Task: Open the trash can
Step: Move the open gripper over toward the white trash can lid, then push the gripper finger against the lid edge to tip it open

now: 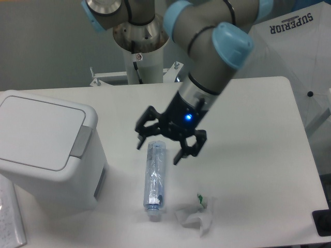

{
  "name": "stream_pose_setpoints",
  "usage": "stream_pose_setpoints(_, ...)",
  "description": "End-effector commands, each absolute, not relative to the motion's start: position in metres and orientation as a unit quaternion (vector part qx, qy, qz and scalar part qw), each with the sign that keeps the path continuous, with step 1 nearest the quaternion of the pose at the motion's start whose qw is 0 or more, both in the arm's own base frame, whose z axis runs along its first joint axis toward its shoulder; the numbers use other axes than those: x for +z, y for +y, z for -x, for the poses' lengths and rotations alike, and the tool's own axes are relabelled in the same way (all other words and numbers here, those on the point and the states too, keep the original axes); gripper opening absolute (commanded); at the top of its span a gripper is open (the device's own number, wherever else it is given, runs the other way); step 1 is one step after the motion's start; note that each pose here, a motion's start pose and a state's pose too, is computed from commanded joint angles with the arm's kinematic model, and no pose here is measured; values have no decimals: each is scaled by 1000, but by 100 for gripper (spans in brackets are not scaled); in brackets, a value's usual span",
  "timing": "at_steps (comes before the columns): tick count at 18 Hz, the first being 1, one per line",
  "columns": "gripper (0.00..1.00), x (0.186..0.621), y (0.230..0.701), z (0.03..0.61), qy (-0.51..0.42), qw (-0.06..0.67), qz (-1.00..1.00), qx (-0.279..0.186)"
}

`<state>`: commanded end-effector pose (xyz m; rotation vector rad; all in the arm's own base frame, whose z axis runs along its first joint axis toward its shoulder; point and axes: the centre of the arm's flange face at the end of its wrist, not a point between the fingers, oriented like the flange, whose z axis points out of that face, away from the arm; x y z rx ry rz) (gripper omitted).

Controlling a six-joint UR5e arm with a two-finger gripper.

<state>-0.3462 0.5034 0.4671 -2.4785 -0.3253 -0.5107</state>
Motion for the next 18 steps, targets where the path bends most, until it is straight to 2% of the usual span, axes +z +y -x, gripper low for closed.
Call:
stream_pose_setpoints(3, 100, 483, 503, 330, -124, 302, 924, -198)
stream_pose_setpoints(7, 100, 490, 526, 305, -112, 310, 923, -198)
stream_pose_setpoints(12, 100, 470, 548, 294, -95, 312, 925, -197)
stream_pose_setpoints(18, 100, 458, 553, 296, -95, 304, 926, -201)
